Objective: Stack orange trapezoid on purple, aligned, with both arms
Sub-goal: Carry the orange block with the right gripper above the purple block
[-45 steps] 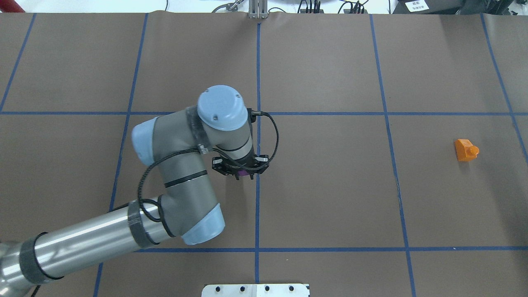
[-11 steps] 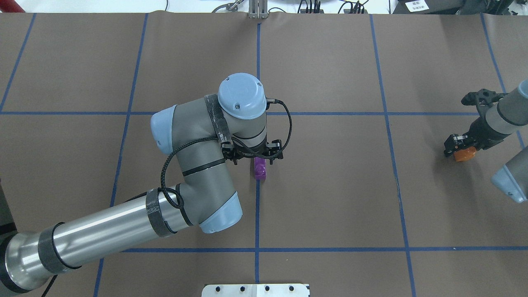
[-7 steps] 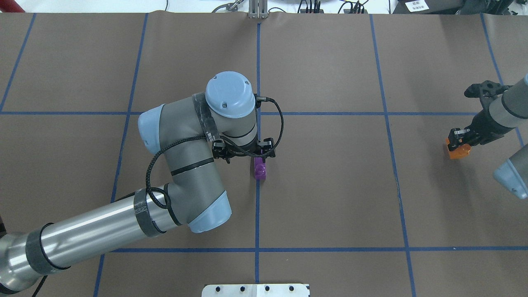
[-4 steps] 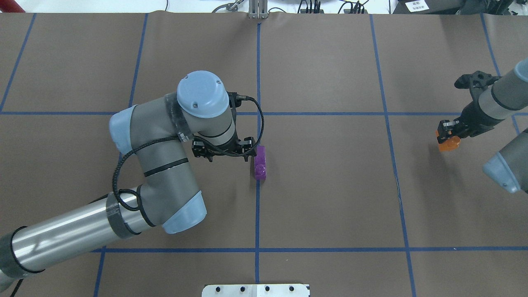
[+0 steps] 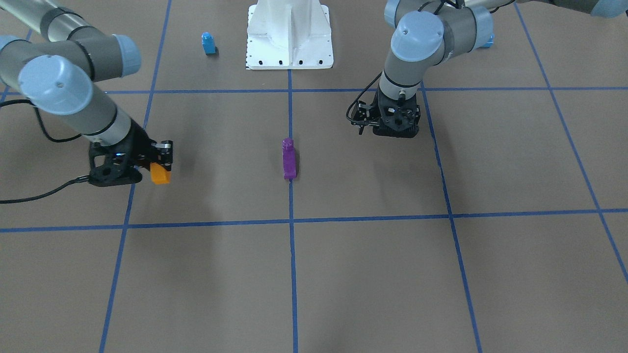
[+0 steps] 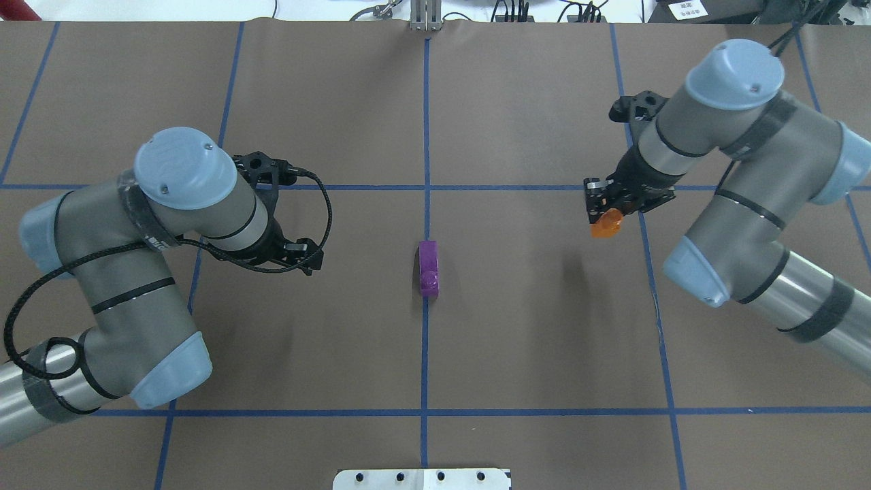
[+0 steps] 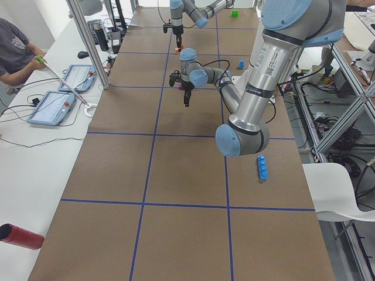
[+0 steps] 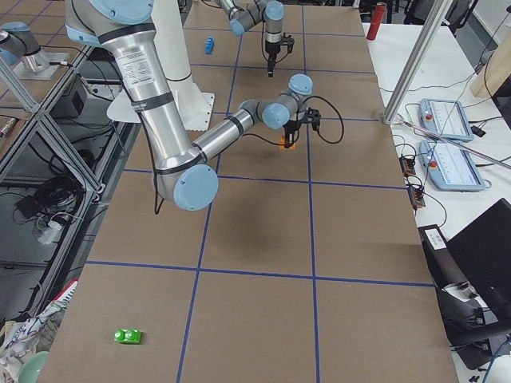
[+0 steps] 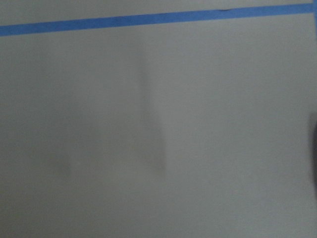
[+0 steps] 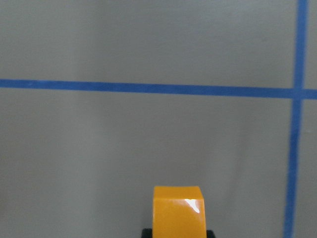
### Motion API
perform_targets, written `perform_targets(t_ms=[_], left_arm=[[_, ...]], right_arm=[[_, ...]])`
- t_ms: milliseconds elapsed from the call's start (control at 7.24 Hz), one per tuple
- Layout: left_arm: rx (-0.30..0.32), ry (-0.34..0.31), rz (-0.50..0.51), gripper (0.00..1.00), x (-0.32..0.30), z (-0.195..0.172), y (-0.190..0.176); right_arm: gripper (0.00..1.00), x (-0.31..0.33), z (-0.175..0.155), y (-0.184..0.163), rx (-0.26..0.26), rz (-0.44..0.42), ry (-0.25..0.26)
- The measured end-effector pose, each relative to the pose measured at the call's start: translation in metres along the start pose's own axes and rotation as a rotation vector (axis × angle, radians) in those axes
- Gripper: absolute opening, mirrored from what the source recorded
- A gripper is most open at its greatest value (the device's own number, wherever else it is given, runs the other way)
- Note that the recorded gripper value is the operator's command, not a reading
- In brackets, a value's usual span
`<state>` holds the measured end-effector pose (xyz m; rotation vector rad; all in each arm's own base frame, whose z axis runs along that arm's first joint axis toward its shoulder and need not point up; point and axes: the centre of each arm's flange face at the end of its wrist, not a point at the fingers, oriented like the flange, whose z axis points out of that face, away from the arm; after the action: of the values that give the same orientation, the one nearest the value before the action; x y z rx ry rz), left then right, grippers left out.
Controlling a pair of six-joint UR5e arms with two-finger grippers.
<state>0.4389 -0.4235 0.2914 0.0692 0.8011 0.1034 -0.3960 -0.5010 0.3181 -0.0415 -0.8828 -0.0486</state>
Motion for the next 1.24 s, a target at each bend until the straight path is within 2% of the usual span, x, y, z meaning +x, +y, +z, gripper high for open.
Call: perform_targets(t_ms=[276, 553, 967, 1243], left_arm=[[-0.007, -0.028, 0.014, 0.99, -0.032, 0.003, 0.008], [-0.011, -0.038, 0.018, 0.99, -0.043, 0.005, 0.013], [-0.014, -0.04, 0.013, 0.99, -0.045, 0.006, 0.014], [-0.015, -0.041, 0.01, 0.99, -0.045, 0.006, 0.014]], right_arm=[[0.0, -0.117, 0.007, 0.025, -0.004, -0.032, 0.026], [0.0, -0.199, 0.025, 0.039, -0.017, -0.006, 0.049], [0.0, -0.236, 0.053, 0.051, -0.027, 0.005, 0.083], [0.0, -0.243, 0.056, 0.052, -0.028, 0.003, 0.087]])
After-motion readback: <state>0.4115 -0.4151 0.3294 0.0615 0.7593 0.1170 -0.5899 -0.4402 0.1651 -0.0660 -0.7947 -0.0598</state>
